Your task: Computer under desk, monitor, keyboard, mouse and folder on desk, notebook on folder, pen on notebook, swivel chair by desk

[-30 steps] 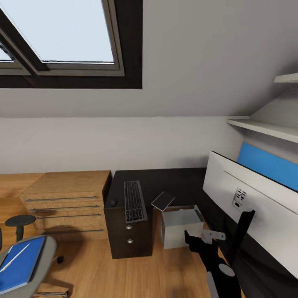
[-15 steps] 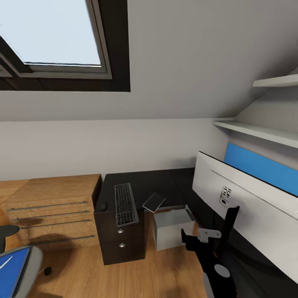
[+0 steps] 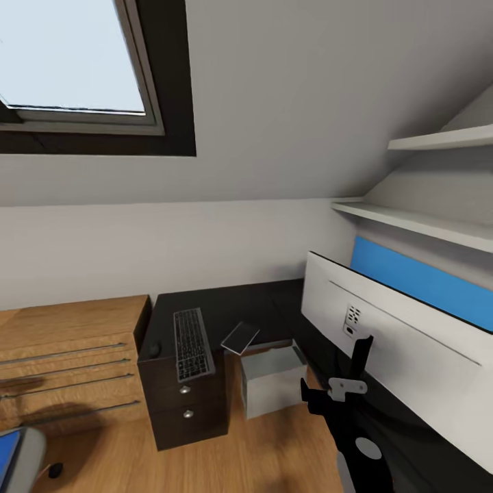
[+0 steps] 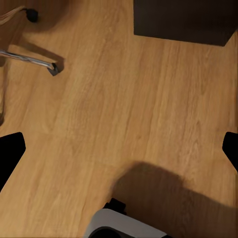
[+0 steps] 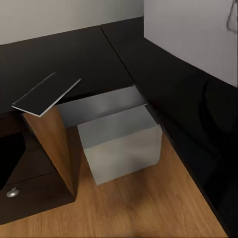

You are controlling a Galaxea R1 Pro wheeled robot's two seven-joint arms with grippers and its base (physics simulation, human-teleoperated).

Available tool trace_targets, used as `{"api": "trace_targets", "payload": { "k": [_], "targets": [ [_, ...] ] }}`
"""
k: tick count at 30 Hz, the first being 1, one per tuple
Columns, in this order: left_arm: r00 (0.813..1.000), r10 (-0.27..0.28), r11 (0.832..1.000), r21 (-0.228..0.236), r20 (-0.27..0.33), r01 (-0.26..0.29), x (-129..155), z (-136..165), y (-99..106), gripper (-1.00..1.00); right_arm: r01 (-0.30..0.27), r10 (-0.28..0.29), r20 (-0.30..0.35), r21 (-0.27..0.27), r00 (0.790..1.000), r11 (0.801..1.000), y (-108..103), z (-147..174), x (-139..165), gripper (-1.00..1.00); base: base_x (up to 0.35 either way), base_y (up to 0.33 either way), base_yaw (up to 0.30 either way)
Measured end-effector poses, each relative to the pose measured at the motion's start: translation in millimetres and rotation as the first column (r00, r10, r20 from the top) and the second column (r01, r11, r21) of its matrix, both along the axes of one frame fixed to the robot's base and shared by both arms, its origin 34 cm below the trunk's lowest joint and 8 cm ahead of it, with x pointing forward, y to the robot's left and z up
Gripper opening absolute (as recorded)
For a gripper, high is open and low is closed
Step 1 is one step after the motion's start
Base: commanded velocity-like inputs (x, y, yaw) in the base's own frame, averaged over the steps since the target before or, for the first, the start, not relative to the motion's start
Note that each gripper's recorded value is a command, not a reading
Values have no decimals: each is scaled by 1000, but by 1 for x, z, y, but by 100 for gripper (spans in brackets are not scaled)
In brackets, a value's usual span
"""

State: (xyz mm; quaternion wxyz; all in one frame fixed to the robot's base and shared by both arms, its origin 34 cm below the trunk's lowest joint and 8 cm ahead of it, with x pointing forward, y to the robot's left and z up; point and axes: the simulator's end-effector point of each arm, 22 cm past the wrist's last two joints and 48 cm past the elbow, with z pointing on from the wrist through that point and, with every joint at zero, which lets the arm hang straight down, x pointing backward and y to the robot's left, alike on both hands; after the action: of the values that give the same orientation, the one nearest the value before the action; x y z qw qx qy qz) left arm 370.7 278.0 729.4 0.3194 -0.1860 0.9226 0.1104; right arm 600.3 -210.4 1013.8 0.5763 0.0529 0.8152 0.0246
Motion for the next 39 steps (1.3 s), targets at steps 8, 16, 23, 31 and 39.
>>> {"api": "trace_targets", "payload": {
  "k": [8, 16, 23, 31, 39],
  "targets": [
    [1000, 0, 1000, 0, 10, 0, 3, 2, 0, 100, 0, 0, 1, -2, 1000, 1000, 0, 1, -1, 100, 0, 0, -176],
    [996, 20, 1000, 3, 84, -20, 16, 15, 3, 100, 2, -2, 61, -5, 998, 1000, 1, 3, 2, 100, 0, 0, -173],
    [991, 32, 999, 1, 130, -33, 25, 24, 4, 100, 5, -4, 95, -15, 996, 1000, 0, -13, 1, 100, 0, 0, -29],
    [989, 33, 999, -2, 142, -33, 29, 28, 3, 100, 40, -40, -4, -37, 999, 998, -9, -62, -9, 100, 0, 0, -2],
    [989, 32, 999, -4, 141, -32, 29, 27, 2, 100, 99, -103, -54, -69, 993, 993, -18, -82, 14, 100, 0, 0, 0]
  ]
}}
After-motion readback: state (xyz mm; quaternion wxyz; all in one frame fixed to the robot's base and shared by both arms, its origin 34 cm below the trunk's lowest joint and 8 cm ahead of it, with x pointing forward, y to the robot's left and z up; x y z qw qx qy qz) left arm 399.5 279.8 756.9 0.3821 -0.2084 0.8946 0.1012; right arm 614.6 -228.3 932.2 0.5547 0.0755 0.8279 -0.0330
